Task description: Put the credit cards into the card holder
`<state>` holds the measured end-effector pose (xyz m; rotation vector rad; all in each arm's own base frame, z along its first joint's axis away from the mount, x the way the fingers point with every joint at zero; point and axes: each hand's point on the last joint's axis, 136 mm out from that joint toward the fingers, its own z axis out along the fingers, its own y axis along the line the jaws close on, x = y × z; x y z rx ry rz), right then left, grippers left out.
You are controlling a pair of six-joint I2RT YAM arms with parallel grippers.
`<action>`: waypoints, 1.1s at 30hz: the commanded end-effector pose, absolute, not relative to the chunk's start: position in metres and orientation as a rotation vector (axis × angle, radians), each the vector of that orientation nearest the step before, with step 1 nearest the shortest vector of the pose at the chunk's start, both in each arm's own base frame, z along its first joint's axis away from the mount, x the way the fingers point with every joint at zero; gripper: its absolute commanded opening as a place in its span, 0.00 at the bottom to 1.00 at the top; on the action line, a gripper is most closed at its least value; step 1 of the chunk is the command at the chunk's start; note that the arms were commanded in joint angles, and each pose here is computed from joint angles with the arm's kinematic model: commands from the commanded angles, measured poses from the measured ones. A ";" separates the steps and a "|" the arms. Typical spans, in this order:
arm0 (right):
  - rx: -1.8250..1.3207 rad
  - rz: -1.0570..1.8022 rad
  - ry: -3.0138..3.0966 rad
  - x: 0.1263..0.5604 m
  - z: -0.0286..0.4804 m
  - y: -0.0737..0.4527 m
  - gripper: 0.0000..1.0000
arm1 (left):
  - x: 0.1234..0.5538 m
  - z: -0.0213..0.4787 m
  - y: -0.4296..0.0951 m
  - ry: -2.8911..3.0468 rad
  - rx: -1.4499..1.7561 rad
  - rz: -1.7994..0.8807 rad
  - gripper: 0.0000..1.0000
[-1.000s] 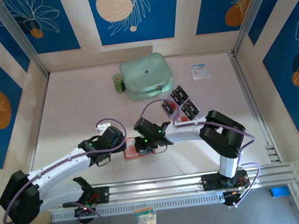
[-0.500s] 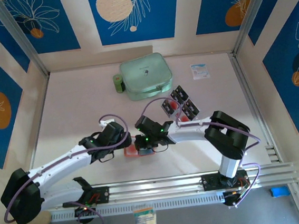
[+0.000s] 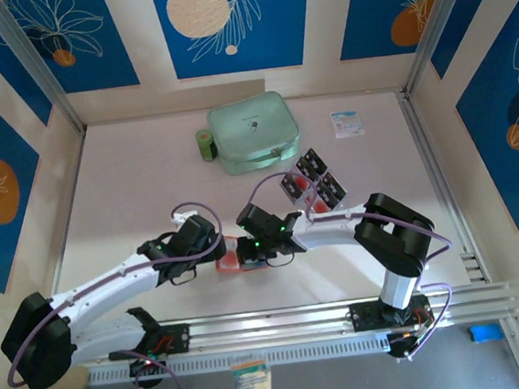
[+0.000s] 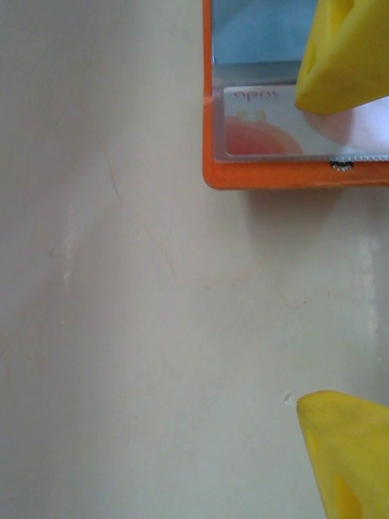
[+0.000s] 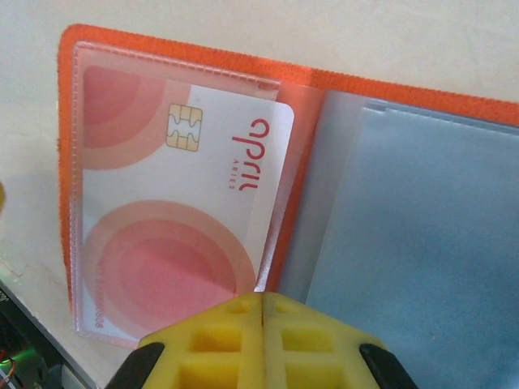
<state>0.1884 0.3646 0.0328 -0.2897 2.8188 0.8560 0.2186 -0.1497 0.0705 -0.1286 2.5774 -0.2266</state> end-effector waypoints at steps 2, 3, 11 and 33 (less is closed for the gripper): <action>-0.293 0.867 2.837 0.181 0.029 0.366 0.00 | 0.215 0.068 -0.140 2.579 -0.149 -0.199 0.88; -0.295 0.868 2.839 0.181 0.028 0.367 0.00 | 0.215 0.068 -0.139 2.577 -0.151 -0.196 0.88; -0.307 0.913 2.849 0.182 0.027 0.381 0.00 | 0.216 0.069 -0.140 2.576 -0.147 -0.194 0.88; -0.275 0.981 2.833 0.185 0.035 0.384 0.00 | 0.219 0.071 -0.145 2.570 -0.138 -0.212 0.88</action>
